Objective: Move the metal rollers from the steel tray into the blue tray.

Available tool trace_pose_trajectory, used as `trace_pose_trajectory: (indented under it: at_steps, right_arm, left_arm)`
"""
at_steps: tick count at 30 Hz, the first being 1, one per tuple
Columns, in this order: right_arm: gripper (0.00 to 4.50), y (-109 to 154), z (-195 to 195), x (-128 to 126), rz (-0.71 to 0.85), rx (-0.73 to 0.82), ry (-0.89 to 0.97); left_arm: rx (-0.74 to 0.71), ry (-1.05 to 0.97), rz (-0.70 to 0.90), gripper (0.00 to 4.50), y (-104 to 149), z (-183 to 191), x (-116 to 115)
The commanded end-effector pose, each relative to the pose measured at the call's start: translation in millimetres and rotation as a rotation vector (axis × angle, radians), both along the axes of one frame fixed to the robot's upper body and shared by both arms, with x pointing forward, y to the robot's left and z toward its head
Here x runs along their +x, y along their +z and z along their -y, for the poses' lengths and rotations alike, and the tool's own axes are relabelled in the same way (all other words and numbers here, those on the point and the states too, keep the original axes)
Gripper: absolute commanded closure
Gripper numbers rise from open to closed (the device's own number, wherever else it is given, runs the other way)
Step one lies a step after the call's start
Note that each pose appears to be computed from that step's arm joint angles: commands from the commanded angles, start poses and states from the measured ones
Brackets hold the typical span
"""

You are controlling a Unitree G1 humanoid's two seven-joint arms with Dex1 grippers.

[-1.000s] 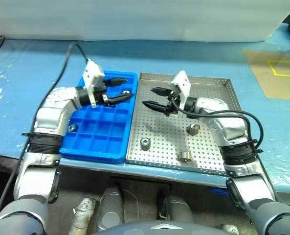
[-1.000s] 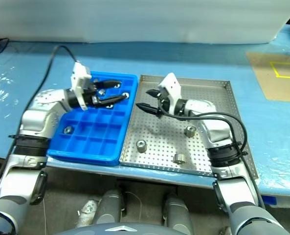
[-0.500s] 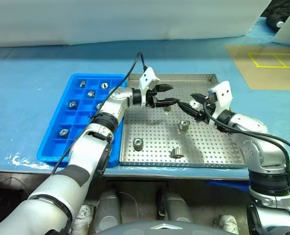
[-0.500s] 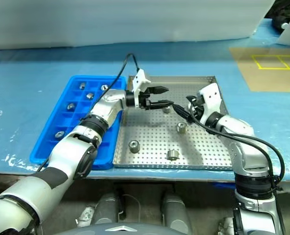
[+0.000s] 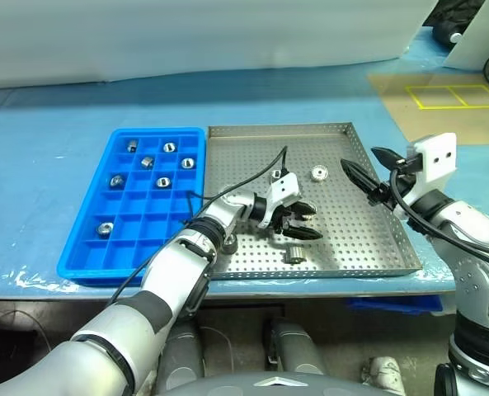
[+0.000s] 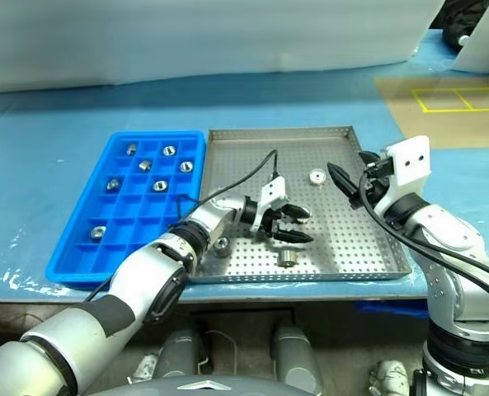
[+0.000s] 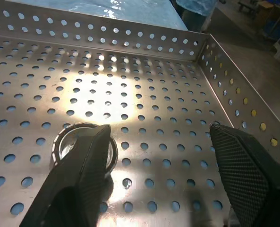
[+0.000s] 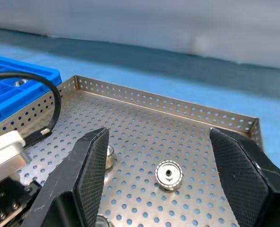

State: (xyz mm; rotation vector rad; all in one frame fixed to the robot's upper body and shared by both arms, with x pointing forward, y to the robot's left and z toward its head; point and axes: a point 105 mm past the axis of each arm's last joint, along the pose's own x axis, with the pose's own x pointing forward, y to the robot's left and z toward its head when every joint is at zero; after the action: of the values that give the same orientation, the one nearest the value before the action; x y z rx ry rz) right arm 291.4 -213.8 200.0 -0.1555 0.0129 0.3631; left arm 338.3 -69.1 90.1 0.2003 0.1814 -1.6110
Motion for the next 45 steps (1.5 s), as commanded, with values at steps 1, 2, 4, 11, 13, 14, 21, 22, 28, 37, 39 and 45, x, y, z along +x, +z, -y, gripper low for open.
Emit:
trace_pose_trajectory:
  at_steps: [1, 2, 4, 11, 13, 14, 21, 22, 28, 37, 39, 45]
  right_arm:
    - [0.99, 16, 16, -14, 0.046, -0.043, -0.038]
    - [0.99, 16, 19, -16, 0.043, -0.049, -0.045]
    - [0.99, 17, 22, -19, 0.039, -0.051, -0.048]
    - [0.99, 10, 15, -18, 0.021, -0.029, -0.031]
    - [0.99, 11, 10, -18, 0.024, -0.015, -0.013]
    - [0.99, 11, 9, -18, 0.024, -0.011, -0.005]
    - [0.99, 4, -6, -18, -0.004, -0.007, 0.058]
    - [0.99, 4, -6, -17, -0.004, -0.010, 0.057]
    - [0.99, 3, -6, -14, 0.005, -0.002, 0.033]
    - [0.99, -1, -6, -14, -0.003, -0.010, 0.015]
    - [0.99, -2, -6, -15, -0.005, -0.012, 0.009]
    - [0.99, -4, -4, -15, -0.004, -0.013, -0.009]
  left_arm:
    - [-0.005, 0.002, 0.042, 0.99, 8, -2, 4]
    - [0.000, 0.015, 0.046, 0.99, 7, -3, 6]
    - [-0.003, 0.048, 0.054, 0.99, 9, -5, 11]
    - [-0.124, 0.075, 0.026, 0.99, 37, -5, 20]
    - [-0.144, 0.072, 0.020, 0.99, 41, -5, 20]
    - [-0.147, 0.072, 0.021, 0.99, 42, -5, 20]
    - [-0.127, 0.091, 0.037, 0.99, 35, -6, 20]
    - [-0.123, 0.107, 0.044, 0.99, 33, -5, 21]
    - [-0.129, 0.185, 0.071, 0.99, 27, 13, 21]
    - [-0.078, 0.135, 0.026, 0.99, 8, 25, 5]
    - [-0.046, 0.155, 0.029, 0.99, 2, 23, 7]
    - [0.073, 0.149, 0.063, 0.99, -17, 20, 5]
